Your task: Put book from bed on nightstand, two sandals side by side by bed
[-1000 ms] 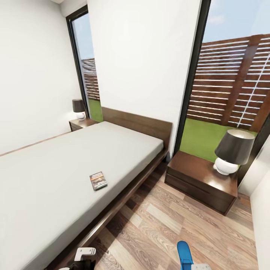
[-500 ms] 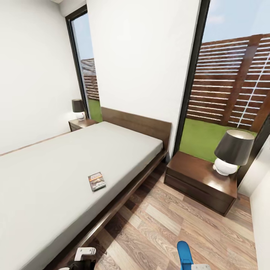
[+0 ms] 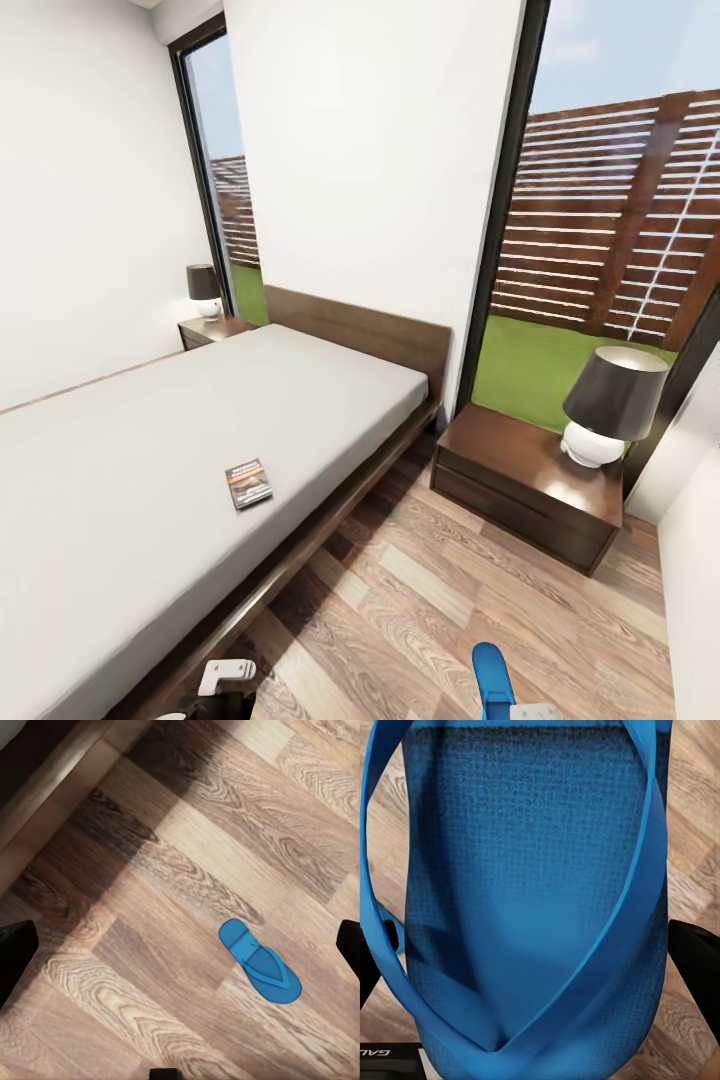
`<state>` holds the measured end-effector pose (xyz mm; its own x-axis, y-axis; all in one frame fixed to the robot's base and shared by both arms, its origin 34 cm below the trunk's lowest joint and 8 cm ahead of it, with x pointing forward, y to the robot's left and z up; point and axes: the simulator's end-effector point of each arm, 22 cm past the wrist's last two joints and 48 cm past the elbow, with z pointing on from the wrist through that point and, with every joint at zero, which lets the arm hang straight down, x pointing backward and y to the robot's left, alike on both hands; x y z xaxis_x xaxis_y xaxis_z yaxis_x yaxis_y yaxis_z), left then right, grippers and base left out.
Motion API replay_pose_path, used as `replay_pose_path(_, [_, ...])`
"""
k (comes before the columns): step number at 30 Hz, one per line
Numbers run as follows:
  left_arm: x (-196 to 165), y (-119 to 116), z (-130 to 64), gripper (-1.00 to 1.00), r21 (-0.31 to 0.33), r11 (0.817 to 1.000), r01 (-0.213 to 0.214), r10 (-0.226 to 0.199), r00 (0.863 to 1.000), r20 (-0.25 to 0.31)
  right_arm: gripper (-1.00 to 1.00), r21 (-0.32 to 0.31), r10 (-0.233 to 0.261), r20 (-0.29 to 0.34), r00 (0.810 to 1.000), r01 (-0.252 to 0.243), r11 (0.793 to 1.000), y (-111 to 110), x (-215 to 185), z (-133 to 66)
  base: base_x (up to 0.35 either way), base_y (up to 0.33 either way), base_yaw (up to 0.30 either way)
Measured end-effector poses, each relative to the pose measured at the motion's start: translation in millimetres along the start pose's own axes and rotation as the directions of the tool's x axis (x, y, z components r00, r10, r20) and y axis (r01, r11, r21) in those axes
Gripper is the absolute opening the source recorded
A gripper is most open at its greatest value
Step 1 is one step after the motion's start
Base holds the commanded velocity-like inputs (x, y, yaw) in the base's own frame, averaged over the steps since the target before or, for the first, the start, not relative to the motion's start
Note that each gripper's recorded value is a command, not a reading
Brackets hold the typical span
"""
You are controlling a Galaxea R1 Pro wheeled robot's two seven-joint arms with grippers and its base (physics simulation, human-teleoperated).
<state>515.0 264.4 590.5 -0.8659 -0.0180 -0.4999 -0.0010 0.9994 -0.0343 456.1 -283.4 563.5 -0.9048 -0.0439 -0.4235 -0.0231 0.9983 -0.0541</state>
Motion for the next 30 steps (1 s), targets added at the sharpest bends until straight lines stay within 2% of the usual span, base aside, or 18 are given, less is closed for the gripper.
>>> replay_pose_path(22, [-0.1, 1.1, -0.1, 1.0, -0.001, 1.0, 0.0, 0.0, 1.0, 0.0, -1.0, 0.0, 0.0, -0.001, 1.0, 0.0, 1.0, 0.0, 0.5, 0.0, 0.035, -0.011, -0.013])
replay_pose_path(30, [-0.4, 1.2, 0.0, 1.0, -0.002, 1.0, 0.0, 0.0, 1.0, 0.002, -1.0, 0.0, 0.0, -0.001, 1.0, 0.0, 1.0, 0.0, 0.7, 0.0, 0.009, -0.091, -0.001])
